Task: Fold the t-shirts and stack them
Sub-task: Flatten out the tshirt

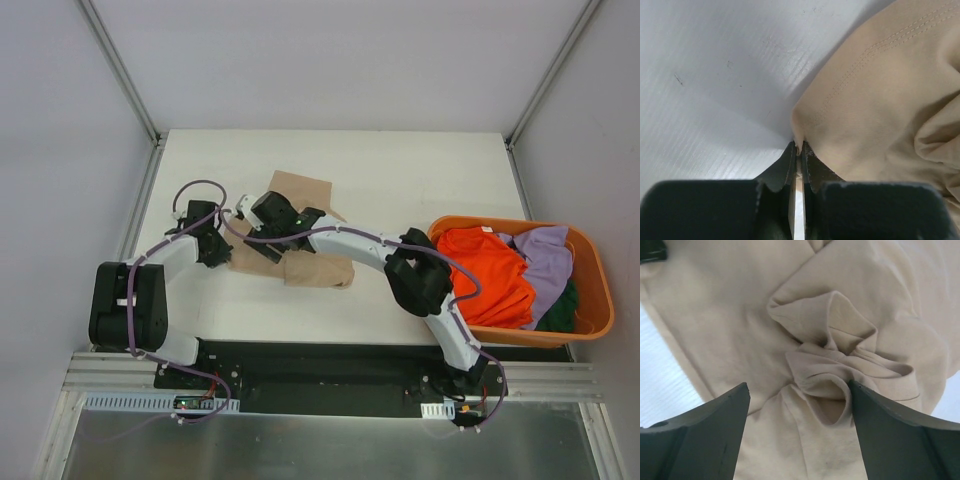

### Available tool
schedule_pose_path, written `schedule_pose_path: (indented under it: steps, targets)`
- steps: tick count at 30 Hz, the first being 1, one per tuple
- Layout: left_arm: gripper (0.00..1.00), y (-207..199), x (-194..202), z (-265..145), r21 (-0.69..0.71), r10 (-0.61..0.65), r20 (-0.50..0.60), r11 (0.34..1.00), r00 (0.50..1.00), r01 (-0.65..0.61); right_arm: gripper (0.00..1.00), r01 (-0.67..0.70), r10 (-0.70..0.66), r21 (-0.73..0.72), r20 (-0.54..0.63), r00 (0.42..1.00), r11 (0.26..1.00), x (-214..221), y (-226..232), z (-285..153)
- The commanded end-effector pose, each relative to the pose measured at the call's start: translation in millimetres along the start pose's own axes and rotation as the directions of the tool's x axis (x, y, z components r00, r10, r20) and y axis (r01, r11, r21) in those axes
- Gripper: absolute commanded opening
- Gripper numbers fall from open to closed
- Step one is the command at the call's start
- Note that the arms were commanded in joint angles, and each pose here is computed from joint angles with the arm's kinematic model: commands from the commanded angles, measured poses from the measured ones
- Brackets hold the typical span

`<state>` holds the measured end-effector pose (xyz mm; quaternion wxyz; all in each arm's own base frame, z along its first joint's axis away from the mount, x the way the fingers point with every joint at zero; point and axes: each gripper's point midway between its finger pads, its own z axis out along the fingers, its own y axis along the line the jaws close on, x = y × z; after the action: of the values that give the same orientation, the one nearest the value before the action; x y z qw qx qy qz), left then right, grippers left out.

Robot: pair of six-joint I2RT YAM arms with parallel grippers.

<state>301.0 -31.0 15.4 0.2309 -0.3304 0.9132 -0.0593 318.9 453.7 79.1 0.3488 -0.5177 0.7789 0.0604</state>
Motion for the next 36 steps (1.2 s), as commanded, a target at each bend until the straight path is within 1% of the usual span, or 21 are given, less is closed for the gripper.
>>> schedule_pose_path:
  steps: [1, 3, 5, 6, 10, 11, 12, 14, 15, 17, 20, 22, 23, 25, 26, 28, 30, 33, 36]
  targets:
    - [0.0, 24.8, 23.5, 3.4, -0.054, 0.027, -0.061, 0.998, 0.998, -0.03, 0.77, -0.046, 0.045, 0.081, 0.025, 0.999, 0.996, -12.0, -24.5, -3.7]
    - [0.0, 25.8, 24.0, 1.2, -0.045, 0.033, -0.051, 0.998, 0.998, -0.035, 0.61, -0.059, 0.057, 0.115, 0.023, 0.998, 0.992, -11.2, -32.0, -3.6]
    - [0.0, 26.3, 23.2, -1.1, -0.039, 0.04, -0.039, 0.998, 0.998, -0.041, 0.38, -0.077, 0.075, 0.14, 0.024, 0.997, 0.987, -10.2, -38.9, -5.4]
    - [0.0, 26.1, 22.8, -2.4, -0.034, 0.043, -0.033, 0.998, 0.999, -0.044, 0.28, -0.082, 0.08, 0.161, 0.021, 0.997, 0.984, -8.9, -42.5, -7.7]
    - [0.0, 27.5, 18.5, -7.8, -0.032, 0.042, 0.001, 0.999, 0.999, -0.042, 0.03, -0.132, 0.129, 0.292, 0.03, 0.991, 0.947, -2.0, -69.8, -25.6]
    - [0.0, 28.5, 17.4, -9.0, -0.034, 0.041, 0.011, 0.999, 0.999, -0.041, 0.0, -0.158, 0.149, 0.308, 0.055, 0.987, 0.938, -5.6, -76.5, -37.1]
    - [0.0, 28.2, 15.2, -10.6, -0.031, 0.041, 0.024, 0.999, 0.999, -0.04, 0.0, -0.182, 0.171, 0.327, 0.062, 0.983, 0.927, -2.2, -83.2, -44.6]
    - [0.0, 29.7, 13.7, -13.1, -0.033, 0.041, 0.039, 0.999, 0.998, -0.04, 0.0, -0.249, 0.223, 0.358, 0.114, 0.968, 0.9, -2.1, -95.7, -68.9]
    - [0.0, 28.8, 12.3, -15.4, -0.027, 0.042, 0.05, 0.999, 0.998, -0.04, 0.0, -0.269, 0.241, 0.372, 0.12, 0.963, 0.889, 6.9, -99.3, -78.0]
    - [0.0, 29.5, 9.2, -19.6, -0.022, 0.038, 0.074, 0.999, 0.997, -0.037, 0.0, -0.319, 0.274, 0.397, 0.167, 0.947, 0.86, 13.5, -108.4, -107.1]
    - [0.0, 32.4, -0.9, -28.3, -0.029, 0.013, 0.143, 1.0, 0.99, -0.009, 0.0, -0.415, 0.34, 0.405, 0.246, 0.908, 0.815, 29.0, -122.0, -153.6]
    - [0.0, 25.9, -7.6, -38.6, 0.007, 0.004, 0.175, 1.0, 0.985, -0.006, 0.0, -0.5, 0.401, 0.386, 0.312, 0.861, 0.775, 39.2, -129.7, -183.3]
    - [0.0, 19.6, -12.2, -46.1, 0.038, -0.008, 0.193, 0.999, 0.981, 0.0, 0.0, -0.528, 0.41, 0.385, 0.349, 0.843, 0.757, 42.1, -133.9, -199.9]
    - [0.0, 3.3, -23.2, -71.0, 0.124, -0.047, 0.233, 0.992, 0.971, 0.018, 0.0, -0.551, 0.404, 0.39, 0.399, 0.823, 0.738, 47.7, -140.0, -228.5]
    - [0.0, -9.2, -35.7, -93.0, 0.19, -0.079, 0.276, 0.981, 0.958, 0.026, 0.0, -0.569, 0.398, 0.382, 0.44, 0.805, 0.728, 45.5, -144.3, -250.0]
    - [0.0, -29.4, -56.2, -138.5, 0.31, -0.136, 0.357, 0.951, 0.924, 0.021, 0.0, -0.573, 0.377, 0.361, 0.485, 0.789, 0.735, 40.0, -147.3, -279.4]
    - [0.0, -44.1, -76.5, -191.7, 0.416, -0.197, 0.442, 0.909, 0.875, -0.005, 0.0, -0.582, 0.356, 0.332, 0.54, 0.763, 0.743, 30.6, -151.5, -313.0]
    - [0.0, -52.5, -102.5, -275.6, 0.535, -0.31, 0.552, 0.843, 0.774, -0.044, 0.0, -0.585, 0.307, 0.281, 0.639, 0.706, 0.761, 10.6, -158.0, -371.5]
    - [0.0, -54.0, -120.1, -349.0, 0.605, -0.392, 0.622, 0.79, 0.678, -0.099, 0.0, -0.588, 0.269, 0.22, 0.73, 0.628, 0.778, -5.0, -161.6, -431.7]
